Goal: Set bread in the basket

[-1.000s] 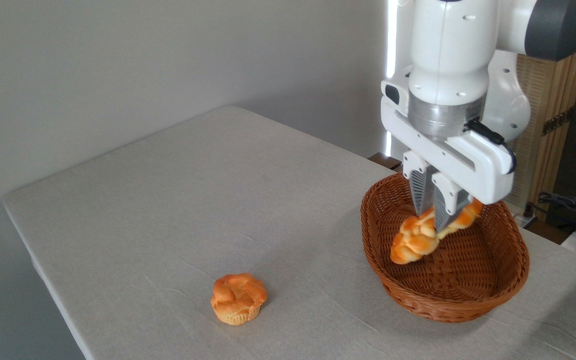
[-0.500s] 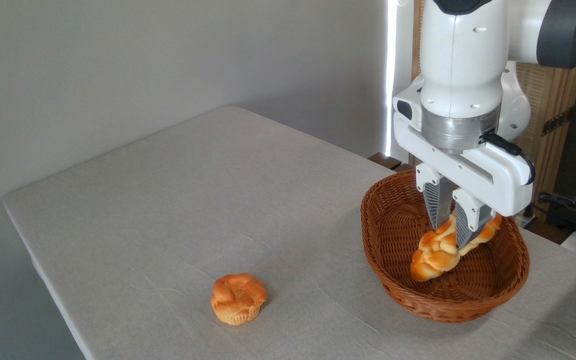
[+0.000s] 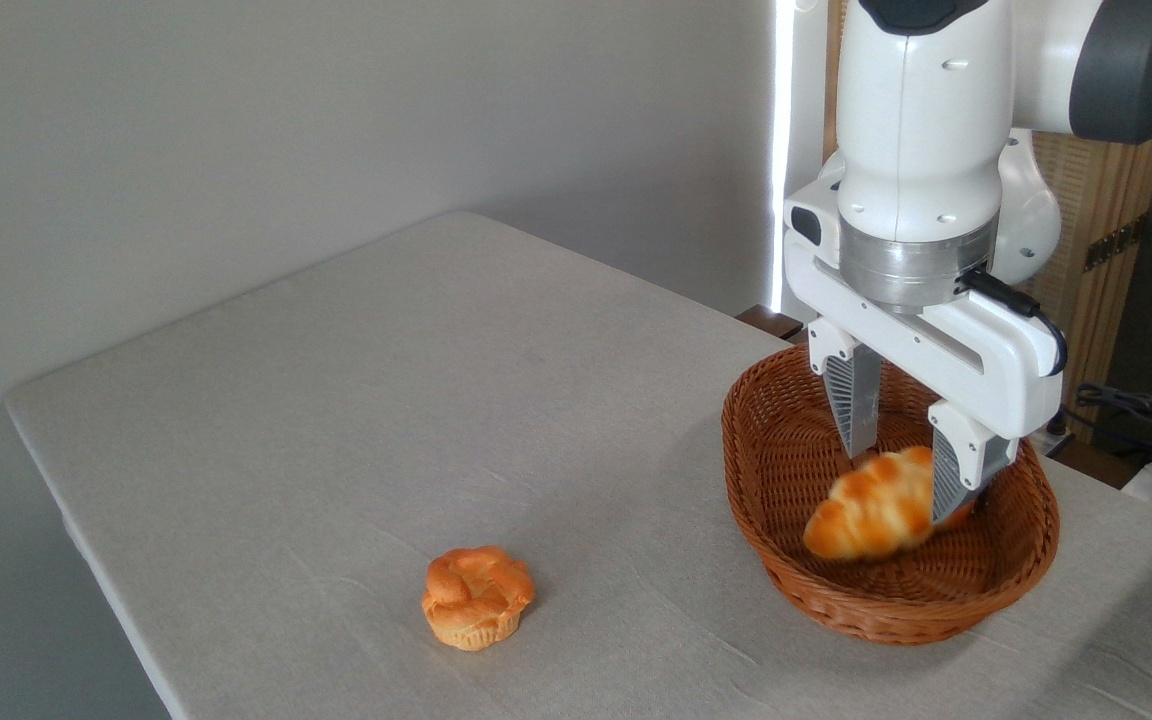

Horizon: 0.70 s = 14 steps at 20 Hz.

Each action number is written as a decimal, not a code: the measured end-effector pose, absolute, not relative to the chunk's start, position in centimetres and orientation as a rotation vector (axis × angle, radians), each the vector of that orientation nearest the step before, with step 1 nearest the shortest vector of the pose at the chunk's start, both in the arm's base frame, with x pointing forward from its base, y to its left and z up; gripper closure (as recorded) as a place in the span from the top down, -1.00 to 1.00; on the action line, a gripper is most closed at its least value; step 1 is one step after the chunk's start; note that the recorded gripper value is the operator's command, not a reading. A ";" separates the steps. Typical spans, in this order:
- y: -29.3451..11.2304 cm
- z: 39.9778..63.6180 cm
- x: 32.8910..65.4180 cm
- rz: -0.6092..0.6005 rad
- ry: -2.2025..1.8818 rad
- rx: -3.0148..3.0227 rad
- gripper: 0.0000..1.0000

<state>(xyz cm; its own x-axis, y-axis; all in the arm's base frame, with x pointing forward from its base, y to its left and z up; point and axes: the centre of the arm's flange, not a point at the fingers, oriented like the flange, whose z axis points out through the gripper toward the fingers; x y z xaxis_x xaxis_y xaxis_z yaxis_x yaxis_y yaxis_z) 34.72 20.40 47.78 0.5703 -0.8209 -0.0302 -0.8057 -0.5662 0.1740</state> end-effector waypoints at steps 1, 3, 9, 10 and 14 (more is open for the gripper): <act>20.4 47.8 34.7 -0.162 -1.385 2.657 1.00; 20.3 48.0 34.8 -0.147 -1.382 2.657 1.00; 12.2 57.3 38.8 0.099 -1.399 2.678 1.00; 9.9 59.1 39.6 0.126 -1.416 2.696 1.00; 0.7 62.4 43.2 0.156 -1.405 2.749 1.00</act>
